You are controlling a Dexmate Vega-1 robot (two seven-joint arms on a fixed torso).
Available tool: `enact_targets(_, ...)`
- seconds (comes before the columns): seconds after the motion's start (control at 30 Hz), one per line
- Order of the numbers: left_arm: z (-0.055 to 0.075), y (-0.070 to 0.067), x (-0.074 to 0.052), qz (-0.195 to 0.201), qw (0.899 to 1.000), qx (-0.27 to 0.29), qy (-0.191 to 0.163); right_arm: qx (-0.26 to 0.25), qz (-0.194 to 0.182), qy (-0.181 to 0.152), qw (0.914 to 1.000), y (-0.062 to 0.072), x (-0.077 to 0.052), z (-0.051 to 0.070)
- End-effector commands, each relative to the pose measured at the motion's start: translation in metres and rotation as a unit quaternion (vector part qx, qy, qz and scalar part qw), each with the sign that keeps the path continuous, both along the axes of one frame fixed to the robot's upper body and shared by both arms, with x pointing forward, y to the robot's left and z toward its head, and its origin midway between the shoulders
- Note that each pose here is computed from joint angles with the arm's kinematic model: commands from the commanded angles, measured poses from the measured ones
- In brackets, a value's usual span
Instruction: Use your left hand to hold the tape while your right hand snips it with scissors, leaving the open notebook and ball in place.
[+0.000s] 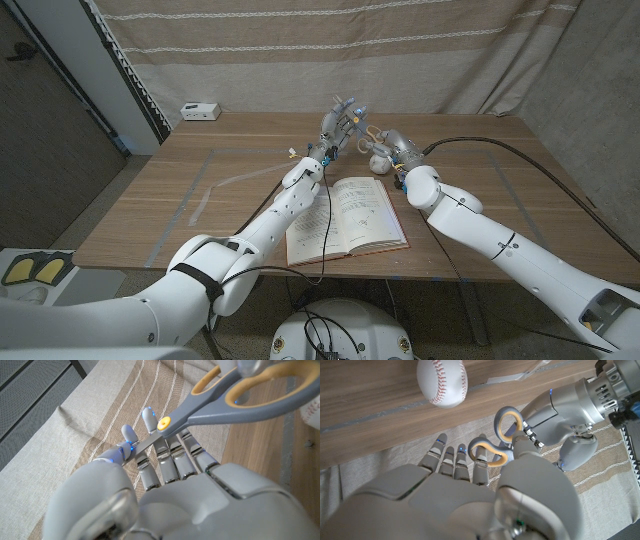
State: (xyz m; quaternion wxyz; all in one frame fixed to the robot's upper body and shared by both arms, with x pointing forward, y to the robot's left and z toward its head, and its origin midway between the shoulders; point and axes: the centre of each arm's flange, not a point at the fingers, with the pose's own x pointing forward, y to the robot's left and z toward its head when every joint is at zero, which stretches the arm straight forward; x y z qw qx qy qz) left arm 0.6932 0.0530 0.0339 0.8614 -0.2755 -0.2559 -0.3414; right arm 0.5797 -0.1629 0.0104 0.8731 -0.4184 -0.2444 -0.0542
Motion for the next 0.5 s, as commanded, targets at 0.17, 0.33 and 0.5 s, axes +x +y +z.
enact_targets(0.17, 0.0038, -0.0056, -0.003, -0.014, 1.0, -0.003, -0.003, -0.031, -0.037, -0.033, 0.9983, 0.0028, 0.0011, -0.0006)
enact_targets(0.33, 0.0028, -0.0089, -0.0045, -0.02, 1.0, -0.001, -0.001, -0.032, -0.049, -0.039, 0.9975, 0.002, 0.0007, -0.0007)
enact_targets(0.5, 0.0013, -0.0115, -0.0068, -0.025, 1.0, -0.001, 0.002, -0.031, -0.056, -0.048, 0.9968, 0.0005, 0.0002, -0.0012)
